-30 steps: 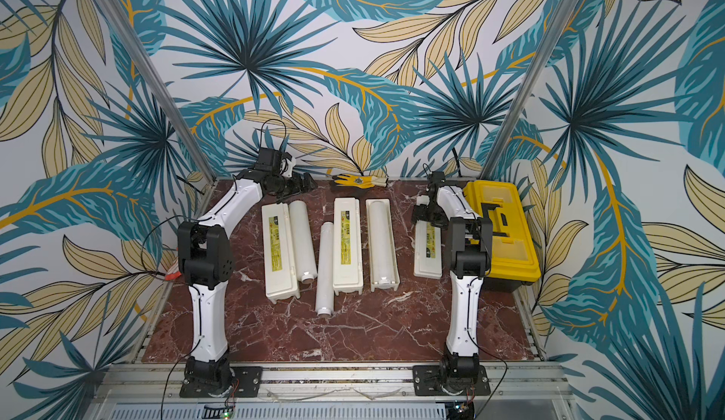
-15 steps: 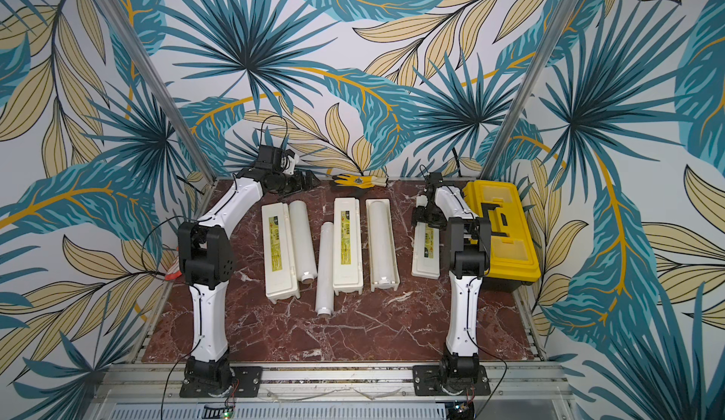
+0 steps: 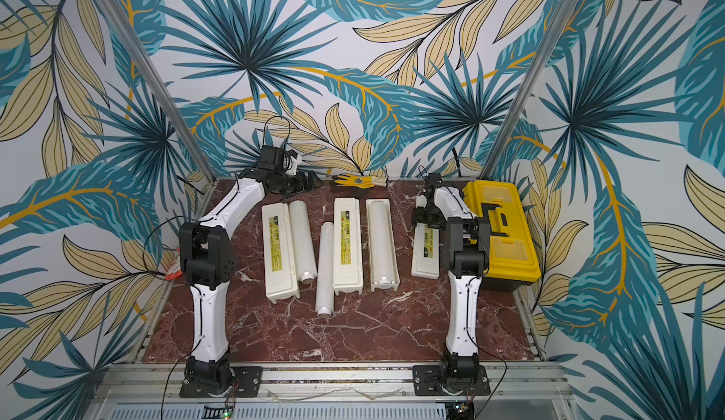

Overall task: Put plastic wrap rolls into dispensers
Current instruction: Pick up the lid, then close the lid on the plastic wrap cutting box.

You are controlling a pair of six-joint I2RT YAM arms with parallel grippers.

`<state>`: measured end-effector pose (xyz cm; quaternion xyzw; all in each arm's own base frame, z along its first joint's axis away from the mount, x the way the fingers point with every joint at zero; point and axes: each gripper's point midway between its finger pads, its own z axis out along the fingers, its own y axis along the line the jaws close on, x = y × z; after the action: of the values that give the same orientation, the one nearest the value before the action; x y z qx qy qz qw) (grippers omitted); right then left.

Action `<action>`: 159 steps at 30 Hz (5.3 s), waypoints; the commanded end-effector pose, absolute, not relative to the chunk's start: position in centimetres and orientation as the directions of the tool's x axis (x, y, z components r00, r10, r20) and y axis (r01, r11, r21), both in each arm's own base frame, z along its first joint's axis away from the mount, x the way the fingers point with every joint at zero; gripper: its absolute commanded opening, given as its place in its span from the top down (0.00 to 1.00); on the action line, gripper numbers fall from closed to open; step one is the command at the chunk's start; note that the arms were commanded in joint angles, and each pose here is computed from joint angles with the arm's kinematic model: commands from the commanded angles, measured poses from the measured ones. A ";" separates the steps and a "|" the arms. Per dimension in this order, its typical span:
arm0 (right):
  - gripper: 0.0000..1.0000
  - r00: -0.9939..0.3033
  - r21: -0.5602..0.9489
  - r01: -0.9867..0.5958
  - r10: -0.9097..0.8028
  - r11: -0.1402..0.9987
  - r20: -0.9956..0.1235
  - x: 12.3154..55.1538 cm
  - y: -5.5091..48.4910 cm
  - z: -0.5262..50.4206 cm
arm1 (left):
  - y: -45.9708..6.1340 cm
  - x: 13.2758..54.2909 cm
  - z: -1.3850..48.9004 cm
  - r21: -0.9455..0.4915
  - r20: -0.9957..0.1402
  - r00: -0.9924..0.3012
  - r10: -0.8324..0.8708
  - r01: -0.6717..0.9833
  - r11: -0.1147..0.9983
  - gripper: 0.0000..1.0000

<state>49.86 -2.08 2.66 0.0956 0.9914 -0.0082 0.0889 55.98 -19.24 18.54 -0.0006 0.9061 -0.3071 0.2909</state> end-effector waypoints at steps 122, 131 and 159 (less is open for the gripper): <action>0.22 -0.943 0.040 0.036 0.047 0.999 -0.329 44.3 11.5 10.8 | -24.0 55.0 20.4 -0.555 -0.551 -0.818 -0.165 0.211 0.805 0.01; 0.22 -0.944 0.034 0.016 0.027 0.999 -0.328 43.7 11.1 10.6 | -24.2 55.1 20.6 -0.557 -0.553 -0.817 -0.165 0.215 0.802 0.01; 0.01 -0.941 -0.013 0.071 0.062 0.997 -0.331 43.4 9.1 7.7 | -25.4 55.3 21.5 -0.551 -0.574 -0.802 -0.166 0.227 0.803 0.00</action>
<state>44.08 11.04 8.50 0.0241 0.9839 0.0198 0.1757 54.52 -24.76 19.38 0.0098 0.9065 -0.3073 0.2895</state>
